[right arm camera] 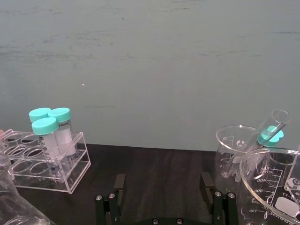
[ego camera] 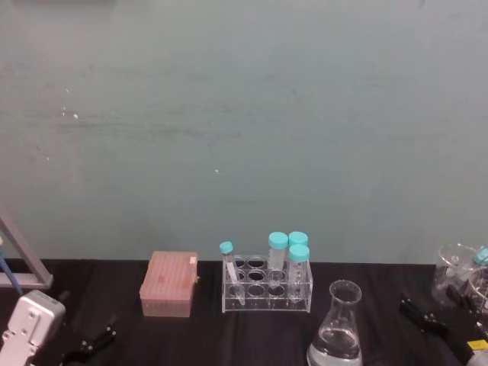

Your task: Pick up the beaker with the right gripper, shake it three times, and then put it down.

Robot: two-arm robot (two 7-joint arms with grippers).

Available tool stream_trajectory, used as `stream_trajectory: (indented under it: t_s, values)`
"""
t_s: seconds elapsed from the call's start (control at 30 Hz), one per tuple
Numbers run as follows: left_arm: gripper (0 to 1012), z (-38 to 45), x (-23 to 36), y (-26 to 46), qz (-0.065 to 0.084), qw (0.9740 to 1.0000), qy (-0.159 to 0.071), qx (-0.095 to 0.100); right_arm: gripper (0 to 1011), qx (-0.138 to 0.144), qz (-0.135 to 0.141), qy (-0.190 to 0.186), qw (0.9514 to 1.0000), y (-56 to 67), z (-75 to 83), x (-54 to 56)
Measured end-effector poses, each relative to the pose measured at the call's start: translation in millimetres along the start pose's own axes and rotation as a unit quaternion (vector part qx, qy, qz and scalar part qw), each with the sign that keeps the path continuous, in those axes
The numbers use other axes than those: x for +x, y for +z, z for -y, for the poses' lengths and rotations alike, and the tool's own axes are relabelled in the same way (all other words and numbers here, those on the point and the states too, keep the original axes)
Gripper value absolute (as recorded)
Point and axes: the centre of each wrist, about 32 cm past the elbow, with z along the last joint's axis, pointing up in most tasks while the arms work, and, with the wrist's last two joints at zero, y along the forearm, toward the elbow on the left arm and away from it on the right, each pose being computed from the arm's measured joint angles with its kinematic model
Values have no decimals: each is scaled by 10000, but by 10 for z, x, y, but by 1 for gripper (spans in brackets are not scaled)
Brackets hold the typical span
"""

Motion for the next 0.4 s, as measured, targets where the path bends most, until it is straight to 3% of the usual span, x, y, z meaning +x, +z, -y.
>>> stream_trajectory:
  t_s: [0.4]
  values:
    - [1000, 0, 0, 0, 0, 10000, 0, 0, 1000, 43, 11, 19, 10000, 17, -8, -6]
